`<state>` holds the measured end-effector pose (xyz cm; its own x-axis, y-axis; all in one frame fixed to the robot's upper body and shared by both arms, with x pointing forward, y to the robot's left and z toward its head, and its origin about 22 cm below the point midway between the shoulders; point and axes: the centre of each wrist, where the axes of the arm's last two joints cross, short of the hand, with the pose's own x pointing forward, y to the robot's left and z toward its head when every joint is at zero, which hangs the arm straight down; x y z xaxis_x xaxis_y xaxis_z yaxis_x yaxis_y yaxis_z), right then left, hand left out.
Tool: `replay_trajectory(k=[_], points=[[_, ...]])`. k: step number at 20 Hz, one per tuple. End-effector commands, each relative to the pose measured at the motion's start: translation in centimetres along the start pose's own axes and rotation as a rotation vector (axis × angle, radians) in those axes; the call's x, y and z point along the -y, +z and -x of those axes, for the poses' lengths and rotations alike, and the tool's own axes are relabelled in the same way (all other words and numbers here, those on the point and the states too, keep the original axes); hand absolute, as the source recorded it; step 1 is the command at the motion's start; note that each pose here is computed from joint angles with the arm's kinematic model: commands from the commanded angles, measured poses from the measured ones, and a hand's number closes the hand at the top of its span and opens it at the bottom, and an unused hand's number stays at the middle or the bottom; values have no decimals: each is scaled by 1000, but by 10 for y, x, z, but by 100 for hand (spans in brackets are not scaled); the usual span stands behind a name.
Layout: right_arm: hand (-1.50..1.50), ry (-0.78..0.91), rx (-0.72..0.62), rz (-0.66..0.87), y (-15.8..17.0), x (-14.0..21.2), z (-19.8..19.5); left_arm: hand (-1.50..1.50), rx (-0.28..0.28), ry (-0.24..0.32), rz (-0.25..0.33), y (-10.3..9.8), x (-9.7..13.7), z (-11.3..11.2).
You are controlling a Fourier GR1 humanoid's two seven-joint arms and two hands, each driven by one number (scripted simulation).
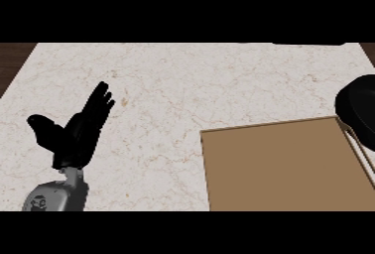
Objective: Pick the bell pepper from the tray and place it in the pot
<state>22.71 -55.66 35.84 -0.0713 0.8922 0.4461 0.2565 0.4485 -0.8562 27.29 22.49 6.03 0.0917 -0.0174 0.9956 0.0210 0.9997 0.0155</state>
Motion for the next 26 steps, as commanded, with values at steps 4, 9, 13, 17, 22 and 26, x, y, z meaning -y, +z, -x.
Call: replay_trajectory(k=[4,9,13,17,22,26], points=[[150,4,-8,-69,-46,-56,-6,0,18,8,-7,-4,12,-9],[150,10,6,-223,-47,-84,12,0,-1,2,9,13,7,-5],[-150,-172,-147,-253,-64,-140,22,0,-4,-5,-13,3,-1,-1],[-150,-281,-182,-330,-68,-136,28,0,14,-9,6,3,-6,3],[-150,-508,-169,-176,-67,-152,38,0,8,2,-16,4,2,-9],[-150,-616,-148,67,-72,-121,31,0,9,6,-28,-3,-1,8]])
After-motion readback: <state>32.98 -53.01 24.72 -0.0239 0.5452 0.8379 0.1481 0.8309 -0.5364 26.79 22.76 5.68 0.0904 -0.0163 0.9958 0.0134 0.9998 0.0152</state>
